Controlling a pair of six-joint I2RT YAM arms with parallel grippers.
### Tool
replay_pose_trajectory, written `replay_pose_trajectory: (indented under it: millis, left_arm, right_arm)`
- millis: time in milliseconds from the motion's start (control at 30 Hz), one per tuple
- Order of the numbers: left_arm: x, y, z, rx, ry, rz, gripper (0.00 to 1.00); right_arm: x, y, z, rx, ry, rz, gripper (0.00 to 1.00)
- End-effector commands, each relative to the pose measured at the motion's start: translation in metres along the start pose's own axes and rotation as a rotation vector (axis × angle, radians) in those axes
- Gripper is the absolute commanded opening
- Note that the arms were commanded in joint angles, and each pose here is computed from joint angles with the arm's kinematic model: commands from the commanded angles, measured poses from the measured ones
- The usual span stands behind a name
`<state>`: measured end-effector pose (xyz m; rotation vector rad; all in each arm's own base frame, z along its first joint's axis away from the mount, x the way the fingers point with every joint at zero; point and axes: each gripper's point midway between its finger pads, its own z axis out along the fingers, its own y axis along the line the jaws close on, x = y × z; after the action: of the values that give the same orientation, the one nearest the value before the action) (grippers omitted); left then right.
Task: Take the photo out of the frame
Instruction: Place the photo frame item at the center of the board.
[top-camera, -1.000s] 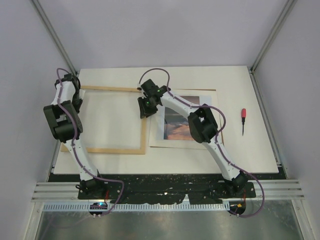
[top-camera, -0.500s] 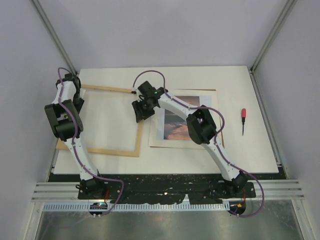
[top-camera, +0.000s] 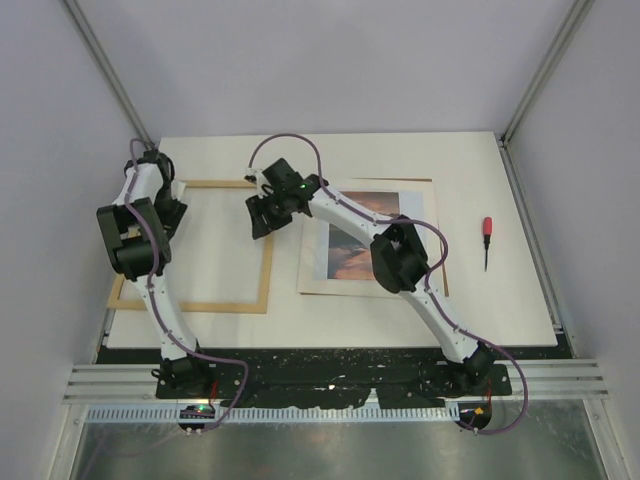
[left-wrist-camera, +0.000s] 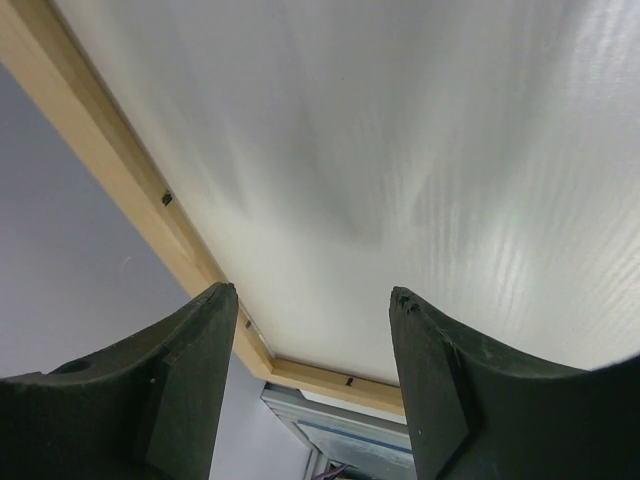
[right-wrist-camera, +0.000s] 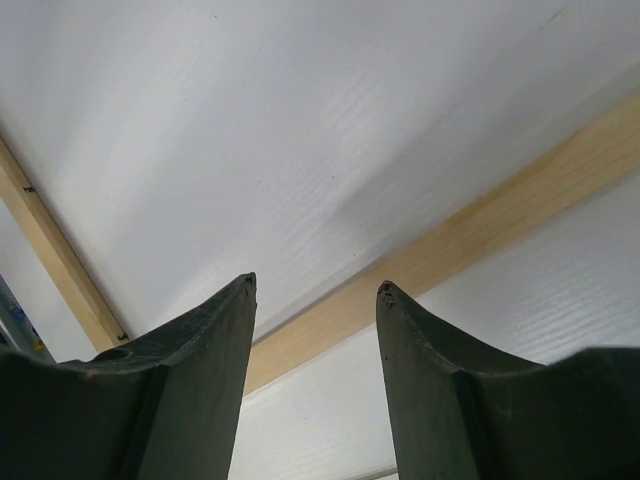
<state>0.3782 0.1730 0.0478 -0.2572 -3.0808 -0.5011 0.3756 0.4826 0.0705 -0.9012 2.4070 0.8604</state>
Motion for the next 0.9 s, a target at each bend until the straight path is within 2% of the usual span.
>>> replay_pose_trajectory:
  millis: [0,167,233,300,400,433,467,500,567,600,633,733,767,867]
  left_arm:
    - [-0.002,-0.003,-0.019,0.024,-0.052,-0.016,0.66]
    - [-0.006,-0.005,-0.030,0.044,-0.090,-0.038,0.69]
    - [-0.007,-0.003,-0.040,0.046,-0.119,-0.054,0.71]
    - [-0.010,-0.003,-0.053,0.054,-0.160,-0.069,0.73]
    - [-0.013,-0.010,-0.081,0.075,-0.229,-0.075,0.79]
    - [-0.014,-0.015,-0.093,0.084,-0.258,-0.068,0.80]
    - [-0.015,-0.022,-0.106,0.090,-0.290,-0.056,0.81]
    - [-0.018,-0.031,-0.119,0.102,-0.321,-0.036,0.99]
    - [-0.024,-0.056,-0.144,0.133,-0.388,0.017,1.00]
    - [-0.030,-0.079,-0.164,0.158,-0.444,0.065,1.00]
    - [-0.034,-0.097,-0.176,0.180,-0.478,0.101,1.00]
    - [-0.051,-0.173,-0.217,0.350,-0.598,0.220,1.00]
    - [-0.055,-0.196,-0.227,0.422,-0.622,0.235,1.00]
    - [-0.070,-0.257,-0.251,0.615,-0.660,0.262,1.00]
  right_arm:
    - [-0.042,0.017,-0.021,-0.030,-0.125,-0.050,0.56]
    - [-0.046,0.009,-0.027,-0.012,-0.133,-0.041,0.57]
    - [-0.050,0.009,-0.038,-0.022,-0.140,-0.054,0.60]
    - [-0.058,0.007,-0.056,-0.030,-0.162,-0.073,0.65]
    - [-0.077,0.021,-0.107,-0.085,-0.221,-0.111,0.73]
    - [-0.083,0.021,-0.132,-0.091,-0.248,-0.127,0.75]
    - [-0.075,0.007,-0.139,-0.082,-0.233,-0.109,0.80]
    - [-0.083,0.016,-0.170,-0.095,-0.276,-0.144,0.80]
    - [-0.076,0.006,-0.204,-0.095,-0.296,-0.157,0.82]
    - [-0.061,-0.017,-0.209,-0.073,-0.275,-0.135,0.82]
    - [-0.062,-0.014,-0.236,-0.076,-0.311,-0.141,0.82]
    - [-0.022,-0.066,-0.264,0.001,-0.284,-0.110,0.83]
    - [-0.019,-0.071,-0.282,0.019,-0.305,-0.111,0.83]
    - [0.028,-0.122,-0.309,0.095,-0.280,-0.036,0.83]
